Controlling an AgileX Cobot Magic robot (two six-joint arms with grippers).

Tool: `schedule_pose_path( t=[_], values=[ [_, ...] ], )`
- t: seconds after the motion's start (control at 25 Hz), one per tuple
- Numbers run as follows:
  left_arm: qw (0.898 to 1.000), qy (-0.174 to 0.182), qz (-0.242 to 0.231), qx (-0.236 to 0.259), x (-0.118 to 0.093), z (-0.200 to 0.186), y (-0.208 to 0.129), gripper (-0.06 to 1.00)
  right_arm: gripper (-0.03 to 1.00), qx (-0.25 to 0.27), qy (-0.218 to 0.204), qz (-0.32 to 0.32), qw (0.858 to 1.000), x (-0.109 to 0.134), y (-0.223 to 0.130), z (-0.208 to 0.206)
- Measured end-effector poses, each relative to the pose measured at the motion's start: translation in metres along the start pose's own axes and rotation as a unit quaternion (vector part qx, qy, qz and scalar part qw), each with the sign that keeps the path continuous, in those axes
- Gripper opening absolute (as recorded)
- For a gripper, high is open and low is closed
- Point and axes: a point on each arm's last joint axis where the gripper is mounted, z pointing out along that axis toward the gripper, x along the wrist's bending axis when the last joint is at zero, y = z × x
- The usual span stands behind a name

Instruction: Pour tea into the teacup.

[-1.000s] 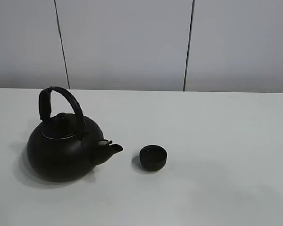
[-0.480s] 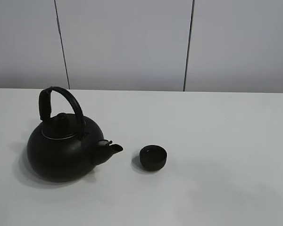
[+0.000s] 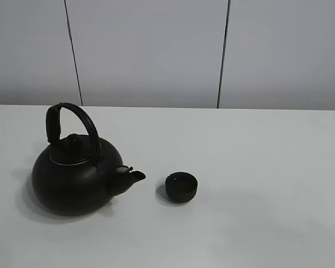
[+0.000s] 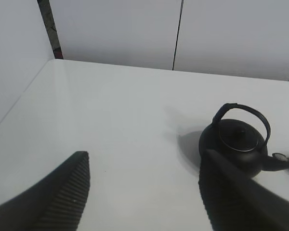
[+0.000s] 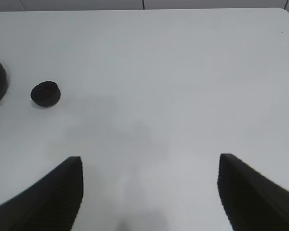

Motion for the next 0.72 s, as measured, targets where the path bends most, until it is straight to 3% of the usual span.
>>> schedule_pose_path(
  t=[0.72],
  values=[
    [0.994, -0.011, -0.017, 0.106, 0.002, 0.050, -0.068, 0.47, 0.54, 0.000, 0.000, 0.000, 1.000, 0.000, 0.000, 0.000]
  ],
)
